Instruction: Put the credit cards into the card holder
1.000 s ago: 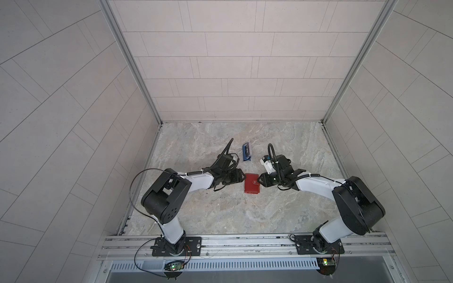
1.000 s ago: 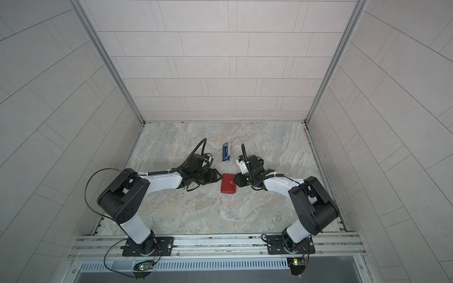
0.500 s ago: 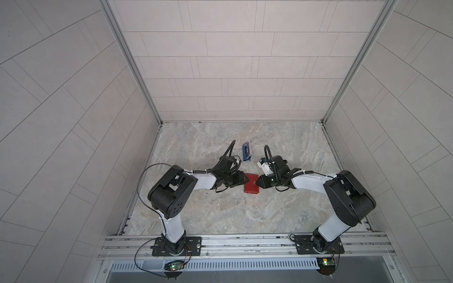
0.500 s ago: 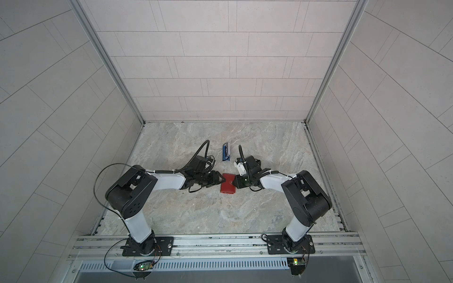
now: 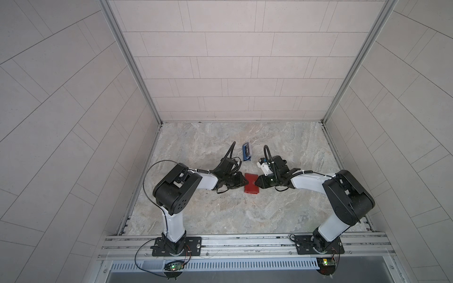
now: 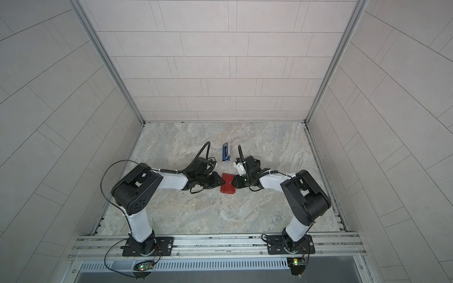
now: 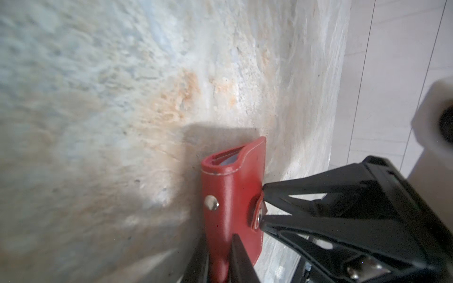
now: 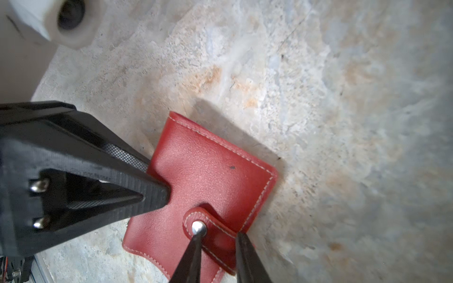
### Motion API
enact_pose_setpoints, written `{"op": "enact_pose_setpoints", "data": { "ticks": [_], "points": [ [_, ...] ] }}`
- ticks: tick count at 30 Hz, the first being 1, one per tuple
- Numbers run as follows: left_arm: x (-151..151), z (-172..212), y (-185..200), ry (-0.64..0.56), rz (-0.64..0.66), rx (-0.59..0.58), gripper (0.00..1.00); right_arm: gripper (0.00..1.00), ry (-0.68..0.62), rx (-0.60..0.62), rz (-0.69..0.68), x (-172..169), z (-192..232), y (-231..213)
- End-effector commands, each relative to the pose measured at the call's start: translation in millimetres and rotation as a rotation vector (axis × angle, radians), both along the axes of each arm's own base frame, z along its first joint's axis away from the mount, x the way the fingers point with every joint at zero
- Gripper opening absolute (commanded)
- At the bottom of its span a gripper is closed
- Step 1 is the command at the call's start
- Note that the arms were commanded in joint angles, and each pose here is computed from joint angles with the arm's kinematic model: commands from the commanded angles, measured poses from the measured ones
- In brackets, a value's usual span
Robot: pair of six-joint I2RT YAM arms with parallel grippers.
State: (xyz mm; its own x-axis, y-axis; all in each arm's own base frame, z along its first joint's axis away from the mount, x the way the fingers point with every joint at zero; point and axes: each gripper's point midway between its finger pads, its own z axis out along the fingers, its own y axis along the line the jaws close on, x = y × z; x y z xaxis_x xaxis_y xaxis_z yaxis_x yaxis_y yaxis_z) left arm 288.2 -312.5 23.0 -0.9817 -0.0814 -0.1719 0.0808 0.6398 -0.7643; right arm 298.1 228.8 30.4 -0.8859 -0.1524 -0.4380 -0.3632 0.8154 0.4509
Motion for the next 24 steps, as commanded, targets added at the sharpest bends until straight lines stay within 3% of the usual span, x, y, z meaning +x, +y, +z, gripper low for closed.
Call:
{"op": "enact_pose_setpoints", "data": {
  "ticks": [1, 10, 24],
  "points": [
    [-5, -1, -3, 0.005, 0.002, -0.006, 0.13, 0.32, 0.016, -0.075, -0.015, -7, -6, -9],
    [-7, 4, -1, -0.019, 0.057, 0.02, 0.1, 0.36, -0.089, -0.151, 0.022, -7, 20, 2],
    [-11, 16, -3, -0.038, 0.066, 0.007, 0.09, 0.35, -0.067, -0.301, 0.028, -5, -7, 2]
  ]
}}
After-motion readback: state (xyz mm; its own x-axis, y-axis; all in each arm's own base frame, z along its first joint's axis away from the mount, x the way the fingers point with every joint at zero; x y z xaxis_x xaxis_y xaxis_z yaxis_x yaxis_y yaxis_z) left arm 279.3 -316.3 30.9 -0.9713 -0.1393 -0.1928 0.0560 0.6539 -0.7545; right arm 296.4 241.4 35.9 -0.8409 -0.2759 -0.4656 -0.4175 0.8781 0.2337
